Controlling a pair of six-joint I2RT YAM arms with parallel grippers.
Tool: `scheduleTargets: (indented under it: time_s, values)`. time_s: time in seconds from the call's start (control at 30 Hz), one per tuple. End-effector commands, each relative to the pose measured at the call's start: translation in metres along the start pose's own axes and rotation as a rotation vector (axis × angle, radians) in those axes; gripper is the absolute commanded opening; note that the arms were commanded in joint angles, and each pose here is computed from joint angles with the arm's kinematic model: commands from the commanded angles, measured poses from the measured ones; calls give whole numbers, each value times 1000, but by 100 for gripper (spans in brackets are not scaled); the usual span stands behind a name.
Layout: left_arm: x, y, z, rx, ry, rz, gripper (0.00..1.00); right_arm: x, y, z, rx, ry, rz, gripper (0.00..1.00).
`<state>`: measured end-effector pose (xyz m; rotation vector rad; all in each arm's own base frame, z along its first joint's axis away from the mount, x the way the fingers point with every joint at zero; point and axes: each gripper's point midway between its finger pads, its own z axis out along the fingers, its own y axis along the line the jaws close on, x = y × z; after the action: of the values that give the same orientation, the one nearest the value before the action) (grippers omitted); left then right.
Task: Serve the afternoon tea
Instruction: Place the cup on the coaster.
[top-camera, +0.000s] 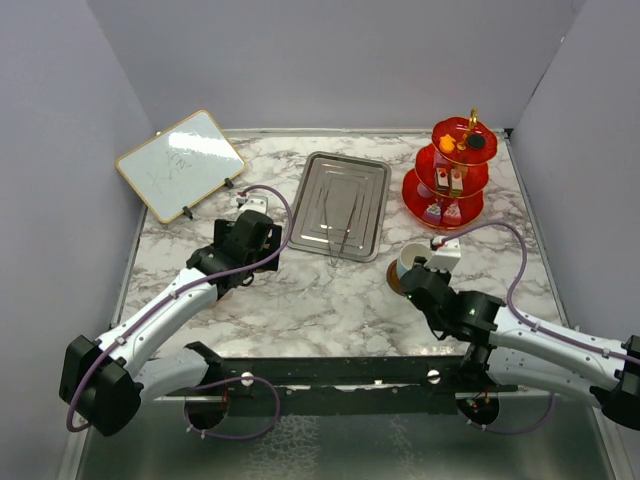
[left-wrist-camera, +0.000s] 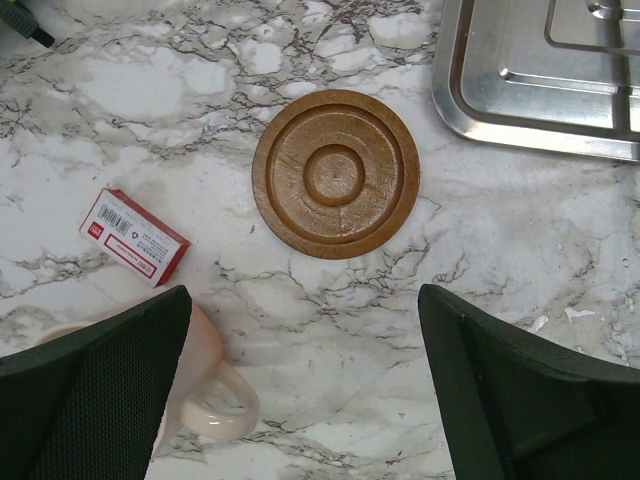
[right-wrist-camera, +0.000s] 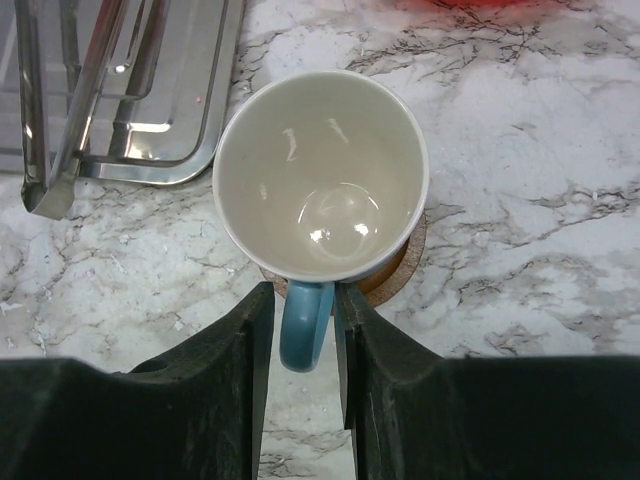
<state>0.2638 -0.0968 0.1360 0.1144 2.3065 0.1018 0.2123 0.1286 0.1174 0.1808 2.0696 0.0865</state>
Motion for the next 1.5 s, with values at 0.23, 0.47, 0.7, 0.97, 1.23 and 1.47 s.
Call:
scheduleTargets:
  time_s: [0.23, 0.47, 0.7, 0.97, 1.23, 1.47]
  values:
    - [1, 3, 1, -4, -6, 3, 99, -9, 0, -11, -19, 23, 8, 18]
    - [1, 3, 1, -7, -4, 7, 99, -20, -2, -19, -15, 22, -13, 20]
    - [0, 4, 1, -10, -7, 5, 99, -49, 10, -35, -78, -2, 1, 32]
    - [-1, 5, 0, -15, -11, 2, 99, -62, 100, -64, -551, 30, -160, 34]
    - [-7, 18, -8, -63, -57, -33, 99, 5, 117, -23, -418, 313, -357, 29]
    - [-9, 21, -12, -73, -72, -50, 99, 24, 109, 13, -225, 370, -515, 34]
